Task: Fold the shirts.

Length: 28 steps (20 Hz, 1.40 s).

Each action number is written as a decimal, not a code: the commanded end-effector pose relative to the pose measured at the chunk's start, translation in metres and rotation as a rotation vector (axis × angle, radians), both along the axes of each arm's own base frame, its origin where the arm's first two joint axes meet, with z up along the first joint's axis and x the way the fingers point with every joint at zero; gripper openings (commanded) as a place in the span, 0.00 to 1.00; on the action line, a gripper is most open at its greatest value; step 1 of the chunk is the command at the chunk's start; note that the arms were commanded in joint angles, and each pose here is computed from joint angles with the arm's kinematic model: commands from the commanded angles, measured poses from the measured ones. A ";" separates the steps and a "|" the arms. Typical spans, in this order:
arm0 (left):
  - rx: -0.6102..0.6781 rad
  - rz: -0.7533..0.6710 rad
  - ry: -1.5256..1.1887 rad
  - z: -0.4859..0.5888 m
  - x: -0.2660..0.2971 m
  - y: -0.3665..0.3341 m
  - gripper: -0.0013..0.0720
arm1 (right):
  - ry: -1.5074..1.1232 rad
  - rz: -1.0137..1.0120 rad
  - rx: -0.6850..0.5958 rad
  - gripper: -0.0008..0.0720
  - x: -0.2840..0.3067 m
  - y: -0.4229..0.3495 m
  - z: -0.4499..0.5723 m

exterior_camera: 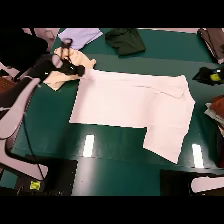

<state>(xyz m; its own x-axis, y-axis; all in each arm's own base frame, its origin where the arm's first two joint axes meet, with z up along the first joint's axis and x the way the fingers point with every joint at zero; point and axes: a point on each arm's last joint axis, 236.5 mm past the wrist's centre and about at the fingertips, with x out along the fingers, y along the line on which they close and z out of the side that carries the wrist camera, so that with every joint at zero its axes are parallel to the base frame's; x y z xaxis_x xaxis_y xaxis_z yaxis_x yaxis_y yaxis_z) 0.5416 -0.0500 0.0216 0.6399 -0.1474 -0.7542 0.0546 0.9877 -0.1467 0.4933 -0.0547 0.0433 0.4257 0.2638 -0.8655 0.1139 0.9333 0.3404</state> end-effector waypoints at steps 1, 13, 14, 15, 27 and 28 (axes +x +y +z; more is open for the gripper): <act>0.006 0.047 0.063 0.026 -0.041 0.044 0.72 | -0.044 0.010 0.123 0.54 -0.047 0.015 0.030; -0.334 -0.179 0.822 -0.094 -0.272 0.002 0.72 | 0.056 -0.178 0.547 0.53 -0.221 0.050 -0.042; -0.342 -0.178 0.832 -0.096 -0.276 0.000 0.72 | 0.083 -0.180 0.538 0.53 -0.234 0.049 -0.046; -0.342 -0.178 0.839 -0.097 -0.280 0.000 0.72 | 0.095 -0.182 0.517 0.53 -0.242 0.048 -0.049; -0.384 -0.131 0.646 -0.104 -0.243 -0.009 0.58 | 0.072 -0.224 0.456 0.53 -0.221 0.008 -0.046; -0.386 -0.133 0.644 -0.104 -0.243 -0.010 0.34 | 0.085 -0.232 0.463 0.53 -0.220 0.007 -0.052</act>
<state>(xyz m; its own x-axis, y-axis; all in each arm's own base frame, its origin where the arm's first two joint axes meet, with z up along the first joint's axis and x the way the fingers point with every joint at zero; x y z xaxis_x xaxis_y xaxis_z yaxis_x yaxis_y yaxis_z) 0.2932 -0.0558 -0.0830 0.0204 -0.5056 -0.8625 -0.0419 0.8615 -0.5060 0.2687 -0.0412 -0.0005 0.4591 0.5339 -0.7101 0.3255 0.6426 0.6936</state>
